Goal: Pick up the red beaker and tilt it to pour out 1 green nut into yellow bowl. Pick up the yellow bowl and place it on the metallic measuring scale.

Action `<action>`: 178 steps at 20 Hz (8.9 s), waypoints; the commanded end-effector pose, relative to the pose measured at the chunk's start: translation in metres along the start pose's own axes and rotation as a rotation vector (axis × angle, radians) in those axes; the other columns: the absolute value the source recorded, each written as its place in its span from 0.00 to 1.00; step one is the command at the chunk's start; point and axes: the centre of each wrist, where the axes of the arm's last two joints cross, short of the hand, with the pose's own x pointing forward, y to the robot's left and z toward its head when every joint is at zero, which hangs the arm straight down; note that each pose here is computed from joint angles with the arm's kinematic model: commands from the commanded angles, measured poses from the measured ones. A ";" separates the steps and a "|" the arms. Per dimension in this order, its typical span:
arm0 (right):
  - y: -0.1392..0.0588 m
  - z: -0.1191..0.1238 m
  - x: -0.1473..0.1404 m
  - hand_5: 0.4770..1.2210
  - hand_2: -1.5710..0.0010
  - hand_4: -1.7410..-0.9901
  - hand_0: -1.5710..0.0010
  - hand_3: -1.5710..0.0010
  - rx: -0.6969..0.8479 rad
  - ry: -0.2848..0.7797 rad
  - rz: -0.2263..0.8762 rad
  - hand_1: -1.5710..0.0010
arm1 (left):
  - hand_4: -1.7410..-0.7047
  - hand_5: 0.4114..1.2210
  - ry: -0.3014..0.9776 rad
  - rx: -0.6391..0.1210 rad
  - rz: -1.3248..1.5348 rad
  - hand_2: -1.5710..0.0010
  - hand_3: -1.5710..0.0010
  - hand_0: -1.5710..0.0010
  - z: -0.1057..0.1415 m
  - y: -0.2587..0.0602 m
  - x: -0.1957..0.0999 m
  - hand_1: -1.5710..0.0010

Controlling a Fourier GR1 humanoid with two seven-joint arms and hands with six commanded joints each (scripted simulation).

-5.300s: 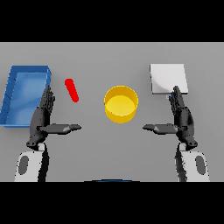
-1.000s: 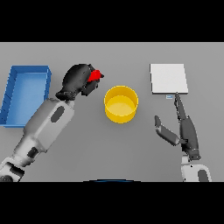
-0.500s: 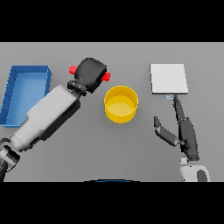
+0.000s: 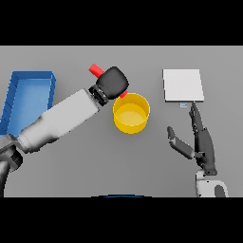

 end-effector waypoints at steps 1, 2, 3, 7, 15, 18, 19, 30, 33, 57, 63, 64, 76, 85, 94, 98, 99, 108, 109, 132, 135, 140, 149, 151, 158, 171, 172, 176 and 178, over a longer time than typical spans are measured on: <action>0.000 -0.001 0.000 0.21 1.00 0.60 1.00 1.00 -0.003 0.018 0.004 1.00 | 0.01 1.00 -0.002 -0.014 -0.044 0.00 0.03 0.00 -0.002 0.000 0.003 0.00; 0.000 -0.002 0.000 0.21 1.00 0.60 1.00 1.00 -0.003 0.021 0.005 1.00 | 0.01 1.00 -0.005 -0.027 -0.085 0.00 0.03 0.00 -0.003 0.001 0.004 0.00; 0.003 -0.003 0.000 0.21 1.00 0.60 1.00 1.00 -0.001 0.015 0.009 1.00 | 0.00 1.00 -0.011 -0.043 -0.123 0.00 0.02 0.00 -0.005 0.003 0.008 0.00; 0.004 0.000 -0.008 0.17 1.00 0.62 1.00 1.00 -0.015 0.048 0.028 1.00 | 0.00 1.00 -0.024 -0.039 -0.257 0.00 0.01 0.00 -0.011 0.014 0.010 0.00; 0.006 -0.003 -0.003 0.15 1.00 0.70 1.00 1.00 -0.024 0.023 0.056 1.00 | 0.01 1.00 -0.068 -0.107 -0.505 0.00 0.00 0.00 -0.021 0.029 0.014 0.00; 0.006 -0.005 -0.003 0.15 1.00 0.71 1.00 1.00 -0.019 0.019 0.066 1.00 | 0.01 1.00 -0.103 -0.102 -0.579 0.00 0.00 0.00 -0.020 0.028 0.015 0.00; 0.008 -0.002 -0.004 0.16 1.00 0.71 1.00 1.00 -0.013 0.009 0.065 1.00 | 0.01 1.00 -0.099 -0.095 -0.605 0.00 0.00 0.00 -0.021 0.034 0.010 0.00; 0.010 -0.008 -0.002 0.16 1.00 0.75 1.00 1.00 -0.010 0.007 0.048 1.00 | 0.03 1.00 0.141 0.056 -0.475 0.04 0.22 0.00 0.005 0.140 -0.100 0.00; 0.006 -0.007 -0.005 0.16 1.00 0.73 1.00 1.00 0.004 -0.002 0.019 1.00 | 0.02 1.00 0.284 0.077 -0.262 0.02 0.11 0.00 0.019 0.147 -0.143 0.00; 0.003 -0.012 -0.006 0.25 1.00 0.70 1.00 1.00 0.069 -0.019 0.083 1.00 | 0.00 1.00 1.104 0.362 1.270 0.00 0.08 0.00 0.154 -0.129 -0.166 0.00; -0.001 -0.012 -0.006 0.25 1.00 0.70 1.00 1.00 0.068 -0.027 0.087 1.00 | 0.00 0.93 1.166 0.330 1.325 0.00 0.03 0.00 0.159 -0.154 -0.141 0.00; 0.002 -0.012 -0.009 0.25 1.00 0.71 1.00 1.00 0.067 -0.017 0.089 1.00 | 0.00 0.87 1.172 0.320 1.333 0.00 0.02 0.00 0.158 -0.156 -0.141 0.00; 0.002 -0.005 -0.011 0.26 1.00 0.74 1.00 1.00 0.062 -0.021 0.086 1.00 | 0.86 0.35 0.952 0.026 1.355 0.80 0.81 0.76 0.178 -0.149 -0.135 0.80; 0.010 -0.008 -0.001 0.25 1.00 0.72 1.00 1.00 0.082 0.003 0.177 1.00 | 0.92 0.32 0.926 0.132 1.396 0.97 0.97 0.97 0.178 -0.144 -0.144 0.97; 0.005 -0.057 0.032 0.28 1.00 0.62 1.00 1.00 0.422 -0.126 0.524 1.00 | 0.91 0.37 0.910 0.130 1.416 1.00 1.00 1.00 0.170 -0.147 -0.133 1.00; 0.012 -0.079 0.047 0.26 1.00 0.62 1.00 1.00 0.591 -0.223 0.780 1.00 | 0.91 0.37 0.917 0.130 1.402 1.00 1.00 1.00 0.173 -0.147 -0.139 1.00; 0.016 -0.087 0.048 0.25 1.00 0.62 1.00 1.00 0.617 -0.230 0.824 1.00 | 0.92 0.38 0.905 0.132 1.400 1.00 1.00 1.00 0.173 -0.147 -0.137 1.00; 0.046 -0.121 0.058 0.28 1.00 0.63 1.00 1.00 0.889 -0.304 0.990 1.00 | 0.91 0.38 0.901 0.128 1.399 1.00 1.00 1.00 0.168 -0.146 -0.134 1.00; 0.050 -0.125 0.060 0.28 1.00 0.64 1.00 1.00 0.909 -0.305 1.002 1.00 | 0.91 0.38 0.896 0.127 1.401 1.00 1.00 1.00 0.166 -0.144 -0.133 1.00; 0.094 -0.140 0.038 0.66 0.75 0.42 0.68 0.77 1.169 -0.197 1.196 0.72 | 0.91 0.38 0.904 0.133 1.390 1.00 1.00 1.00 0.173 -0.144 -0.142 1.00; 0.089 -0.141 0.041 0.82 0.39 0.23 0.35 0.56 1.228 -0.179 1.177 0.37 | 0.91 0.39 0.898 0.140 1.399 1.00 1.00 1.00 0.174 -0.143 -0.143 1.00; 0.083 -0.142 0.044 0.94 0.16 0.08 0.11 0.27 1.250 -0.171 1.158 0.12 | 0.91 0.39 0.894 0.149 1.395 1.00 1.00 1.00 0.175 -0.139 -0.141 1.00; 0.068 -0.148 0.078 0.99 0.05 0.01 0.02 0.15 1.166 -0.170 1.184 0.02 | 0.91 0.38 0.898 0.148 1.389 1.00 1.00 1.00 0.176 -0.140 -0.142 1.00; 0.065 -0.150 0.096 1.00 0.03 0.02 0.01 0.14 1.142 -0.187 1.209 0.01 | 0.91 0.38 0.895 0.145 1.390 1.00 1.00 1.00 0.175 -0.138 -0.141 1.00; 0.041 -0.154 0.128 1.00 0.01 0.03 0.00 0.21 1.061 -0.146 1.237 0.00 | 0.90 0.38 0.887 0.153 1.392 1.00 1.00 1.00 0.179 -0.135 -0.142 1.00; -0.036 -0.205 0.119 1.00 0.00 0.03 0.00 0.23 0.809 -0.031 1.281 0.00 | 0.89 0.43 0.925 0.142 1.379 1.00 1.00 1.00 0.183 -0.125 -0.139 1.00; -0.040 -0.209 0.117 1.00 0.00 0.03 0.00 0.24 0.796 -0.009 1.277 0.00 | 0.88 0.44 0.928 0.137 1.380 1.00 1.00 1.00 0.183 -0.126 -0.139 1.00; -0.056 -0.220 0.099 1.00 0.00 0.03 0.00 0.25 0.753 0.053 1.278 0.00 | 0.89 0.45 0.936 0.127 1.384 1.00 1.00 1.00 0.186 -0.131 -0.136 1.00; -0.059 -0.222 0.083 1.00 0.00 0.03 0.00 0.22 0.738 0.092 1.273 0.00 | 0.89 0.43 0.942 0.131 1.380 1.00 1.00 1.00 0.187 -0.130 -0.138 1.00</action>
